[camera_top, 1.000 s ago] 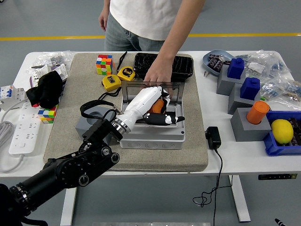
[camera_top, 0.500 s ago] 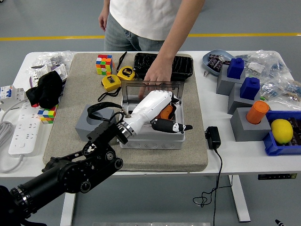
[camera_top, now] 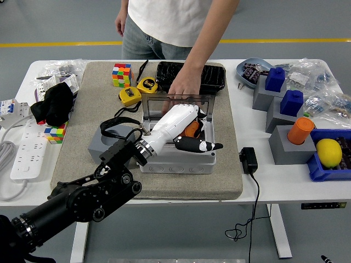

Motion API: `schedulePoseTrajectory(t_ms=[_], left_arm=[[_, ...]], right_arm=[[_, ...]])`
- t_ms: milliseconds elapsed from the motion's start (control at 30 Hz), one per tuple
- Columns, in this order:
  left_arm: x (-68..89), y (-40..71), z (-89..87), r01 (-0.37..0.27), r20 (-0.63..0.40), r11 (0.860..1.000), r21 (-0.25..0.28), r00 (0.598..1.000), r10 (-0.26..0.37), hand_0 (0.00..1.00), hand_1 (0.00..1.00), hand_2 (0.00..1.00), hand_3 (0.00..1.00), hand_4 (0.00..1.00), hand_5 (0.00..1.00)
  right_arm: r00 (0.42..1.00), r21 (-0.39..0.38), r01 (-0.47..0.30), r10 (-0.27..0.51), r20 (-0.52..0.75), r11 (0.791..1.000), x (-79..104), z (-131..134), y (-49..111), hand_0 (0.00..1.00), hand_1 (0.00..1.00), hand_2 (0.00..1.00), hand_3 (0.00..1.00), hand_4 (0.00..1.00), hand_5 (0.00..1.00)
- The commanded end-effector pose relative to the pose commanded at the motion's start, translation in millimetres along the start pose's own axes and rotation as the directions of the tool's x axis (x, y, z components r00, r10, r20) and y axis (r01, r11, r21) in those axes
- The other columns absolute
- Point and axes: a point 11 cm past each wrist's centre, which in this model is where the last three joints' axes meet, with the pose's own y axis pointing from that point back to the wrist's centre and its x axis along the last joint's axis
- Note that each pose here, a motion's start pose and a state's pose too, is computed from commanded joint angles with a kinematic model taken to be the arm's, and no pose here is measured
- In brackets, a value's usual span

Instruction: Fetch the battery,place it into the box,close the lid of the box

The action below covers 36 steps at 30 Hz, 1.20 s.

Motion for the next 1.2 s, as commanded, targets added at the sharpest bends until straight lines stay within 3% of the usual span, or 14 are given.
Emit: schedulePoseTrajectory(t_ms=[33,67,233,267,433,467,633,667,1033,1067,1200], left_arm=[[0.3,-0.2,0.1,0.0,-0.003,1.0,0.0,1.0,0.0,0.088,0.002,0.042,0.131,0.998,0.699],[0.6,-0.5,0.0,0.002,-0.005,1.0,0.0,1.0,-0.002,0.115,0.049,0.119,0.274,0.998,0.76],[-0.5,-0.6,-0.4,0.017,-0.011,1.0,0.002,1.0,-0.017,0.115,0.049,0.119,0.274,0.998,0.76],[-0.9,-0.5,-0.6,0.02,-0.012,1.0,0.003,1.0,-0.02,0.256,0.276,0.313,0.425,0.998,0.798],[-1.5,-0.4,-1.8,0.032,-0.013,0.999,0.008,0.999,-0.032,0.256,0.276,0.313,0.425,0.998,0.798],[-1.5,-0.5,-1.6,0.033,-0.013,0.999,0.007,0.999,-0.033,0.477,0.564,0.548,0.532,0.998,0.814],[-1.0,-0.5,0.4,0.041,-0.014,0.999,0.001,0.999,-0.041,0.477,0.564,0.548,0.532,0.998,0.814],[-1.0,-0.4,0.6,0.043,-0.013,0.999,0.001,0.999,-0.043,0.818,0.785,0.7,0.635,0.998,0.827],[-2.9,2.4,5.8,0.091,-0.011,0.996,-0.005,0.996,-0.091,0.794,0.777,0.684,0.628,0.998,0.83],[-1.9,3.0,8.9,0.093,-0.018,0.996,-0.011,0.995,-0.094,0.593,0.658,0.606,0.589,0.998,0.837],[1.9,7.4,24.4,0.111,-0.061,0.993,-0.04,0.992,-0.114,0.593,0.658,0.606,0.589,0.998,0.837]], right_arm=[[1.0,0.0,0.0,0.0,0.0,1.0,0.1,-0.1,0.0,0.748,0.695,0.71,0.75,0.998,0.998],[1.0,0.001,0.0,0.0,0.0,1.0,0.0,-0.5,0.0,0.748,0.694,0.711,0.751,0.998,0.998],[1.0,0.004,0.003,-0.003,0.002,1.0,-0.4,-2.2,0.1,0.748,0.694,0.711,0.751,0.998,0.998],[1.0,0.004,0.003,-0.003,0.002,1.0,-0.5,-2.1,0.1,0.748,0.694,0.71,0.75,0.998,0.998],[1.0,0.001,0.002,-0.002,0.001,1.0,-0.7,-1.1,0.1,0.748,0.694,0.71,0.75,0.998,0.998],[1.0,0.002,0.002,-0.002,0.002,1.0,-0.6,-1.0,0.1,0.748,0.694,0.71,0.75,0.998,0.998],[1.0,0.002,0.001,-0.001,0.003,1.0,-0.2,-1.3,0.1,0.748,0.694,0.71,0.75,0.998,0.998],[1.0,0.002,0.001,-0.001,0.003,1.0,-0.3,-1.3,0.1,0.748,0.694,0.71,0.75,0.998,0.998],[1.0,-0.001,0.004,-0.004,0.001,1.0,-1.9,0.9,0.2,0.748,0.694,0.71,0.75,0.998,0.998],[1.0,-0.002,0.005,-0.005,0.002,1.0,-2.2,1.2,0.2,0.748,0.694,0.711,0.75,0.998,0.998],[1.0,-0.005,0.004,-0.004,0.003,1.0,-2.2,2.9,0.2,0.748,0.694,0.711,0.75,0.998,0.998]])
